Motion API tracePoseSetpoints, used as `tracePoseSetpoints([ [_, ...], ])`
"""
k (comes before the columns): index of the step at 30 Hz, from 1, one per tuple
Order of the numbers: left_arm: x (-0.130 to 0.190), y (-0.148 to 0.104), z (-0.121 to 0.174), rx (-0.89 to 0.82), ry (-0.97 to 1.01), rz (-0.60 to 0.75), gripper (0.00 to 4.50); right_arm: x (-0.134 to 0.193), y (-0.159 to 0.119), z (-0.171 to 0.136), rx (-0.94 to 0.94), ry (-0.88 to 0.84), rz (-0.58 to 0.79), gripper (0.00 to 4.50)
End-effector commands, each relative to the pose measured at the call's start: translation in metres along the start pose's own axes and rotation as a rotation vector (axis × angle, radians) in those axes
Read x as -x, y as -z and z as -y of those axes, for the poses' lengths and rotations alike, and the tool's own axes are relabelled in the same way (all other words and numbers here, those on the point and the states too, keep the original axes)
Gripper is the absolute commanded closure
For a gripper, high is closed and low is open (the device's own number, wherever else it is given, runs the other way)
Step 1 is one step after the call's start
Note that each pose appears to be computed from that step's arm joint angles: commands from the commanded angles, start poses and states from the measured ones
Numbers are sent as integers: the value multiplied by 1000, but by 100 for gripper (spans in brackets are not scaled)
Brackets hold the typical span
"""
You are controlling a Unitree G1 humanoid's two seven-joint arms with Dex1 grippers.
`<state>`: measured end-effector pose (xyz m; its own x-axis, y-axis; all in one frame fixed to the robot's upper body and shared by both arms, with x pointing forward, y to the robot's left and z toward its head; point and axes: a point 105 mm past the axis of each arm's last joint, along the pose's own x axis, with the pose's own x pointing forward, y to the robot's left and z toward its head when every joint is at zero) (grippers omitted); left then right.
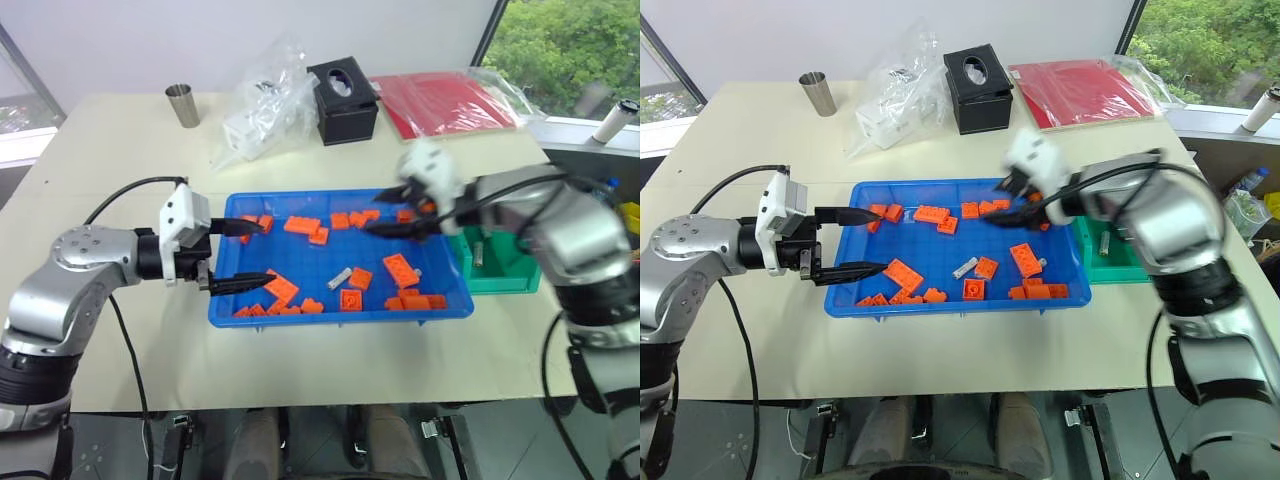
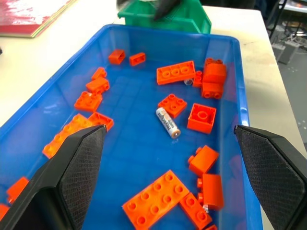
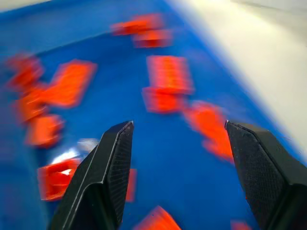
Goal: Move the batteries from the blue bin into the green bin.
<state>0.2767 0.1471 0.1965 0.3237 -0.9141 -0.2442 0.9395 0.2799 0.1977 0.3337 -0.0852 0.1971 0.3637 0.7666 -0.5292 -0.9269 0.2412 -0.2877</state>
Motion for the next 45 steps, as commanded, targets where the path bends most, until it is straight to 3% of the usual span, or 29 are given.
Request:
tracePoseSetpoints([
  [1,4,-10,5,-42,-6,6,0,-17,4,-1,122,-68,-55,138],
  [9,5,-15,9,-53,-25,6,0,-46,21,-11,207,-172,-110,138],
  [26,11,-19,4,-67,-64,5,0,-60,56,-8,222,-249,-197,138],
  [32,9,-18,1,-71,-54,9,0,-58,49,-12,114,-207,-128,382],
  [33,8,-18,1,-71,-52,10,0,-54,45,-9,89,-178,-108,429],
  [37,5,-19,0,-70,-42,21,0,-25,24,15,42,20,-27,429],
  [41,2,-17,-2,-62,-34,30,0,32,-2,55,-136,337,89,429],
  [45,-1,-16,-3,-56,-17,37,0,99,23,75,-236,611,12,429],
])
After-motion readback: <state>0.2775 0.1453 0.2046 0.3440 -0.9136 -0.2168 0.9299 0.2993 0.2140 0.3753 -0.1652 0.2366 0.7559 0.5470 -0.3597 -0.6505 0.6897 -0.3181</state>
